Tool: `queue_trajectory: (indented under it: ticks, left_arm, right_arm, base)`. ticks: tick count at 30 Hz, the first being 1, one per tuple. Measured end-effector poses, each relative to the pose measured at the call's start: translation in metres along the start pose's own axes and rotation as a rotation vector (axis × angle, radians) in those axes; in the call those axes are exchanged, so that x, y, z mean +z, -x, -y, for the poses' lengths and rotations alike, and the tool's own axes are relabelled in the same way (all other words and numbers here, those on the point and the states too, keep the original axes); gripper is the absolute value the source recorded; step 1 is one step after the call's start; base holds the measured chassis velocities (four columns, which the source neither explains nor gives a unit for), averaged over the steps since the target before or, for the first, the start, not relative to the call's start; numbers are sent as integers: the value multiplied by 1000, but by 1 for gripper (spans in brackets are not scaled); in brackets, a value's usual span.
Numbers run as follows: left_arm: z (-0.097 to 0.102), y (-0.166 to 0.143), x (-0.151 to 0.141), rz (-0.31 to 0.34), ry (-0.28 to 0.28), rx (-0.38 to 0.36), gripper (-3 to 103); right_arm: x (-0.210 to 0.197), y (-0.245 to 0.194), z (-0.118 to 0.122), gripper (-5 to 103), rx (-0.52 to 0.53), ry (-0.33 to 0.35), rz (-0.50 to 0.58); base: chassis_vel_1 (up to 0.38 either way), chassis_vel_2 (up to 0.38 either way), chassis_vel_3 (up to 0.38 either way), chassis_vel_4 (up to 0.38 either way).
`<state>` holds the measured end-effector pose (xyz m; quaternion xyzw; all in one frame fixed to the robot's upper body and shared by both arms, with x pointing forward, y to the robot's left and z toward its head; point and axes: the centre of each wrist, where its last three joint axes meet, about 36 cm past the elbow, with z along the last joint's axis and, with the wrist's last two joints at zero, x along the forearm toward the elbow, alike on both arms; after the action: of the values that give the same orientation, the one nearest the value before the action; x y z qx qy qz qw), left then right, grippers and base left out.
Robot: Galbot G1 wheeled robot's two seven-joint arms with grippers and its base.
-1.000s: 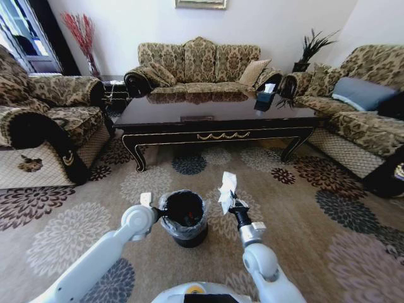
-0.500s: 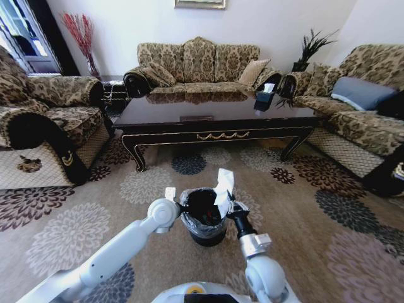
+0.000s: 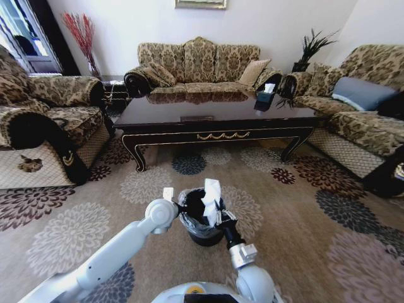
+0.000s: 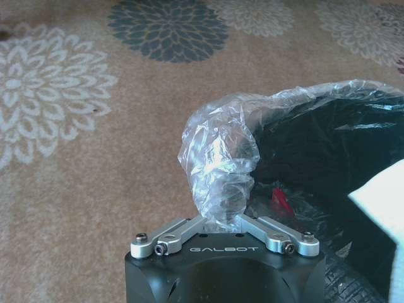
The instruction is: Move to the front of the table and pick up the trash from the floor, then place it into the trash bin.
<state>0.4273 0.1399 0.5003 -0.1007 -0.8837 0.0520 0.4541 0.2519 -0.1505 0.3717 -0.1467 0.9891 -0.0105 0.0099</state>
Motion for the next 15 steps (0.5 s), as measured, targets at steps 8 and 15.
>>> queue_trajectory:
  ticks: [8,15]
  left_arm:
    - [-11,-4,5,-5,-19,-12,0]
    - [-17,-1,5,-5,-32,-23,0]
  right_arm:
    - [-1,1,-2,47,-4,4,3]
    - [-7,-5,0,74,-12,4,9]
  base:
    - [0,0,0,0]
    - [0,0,0,0]
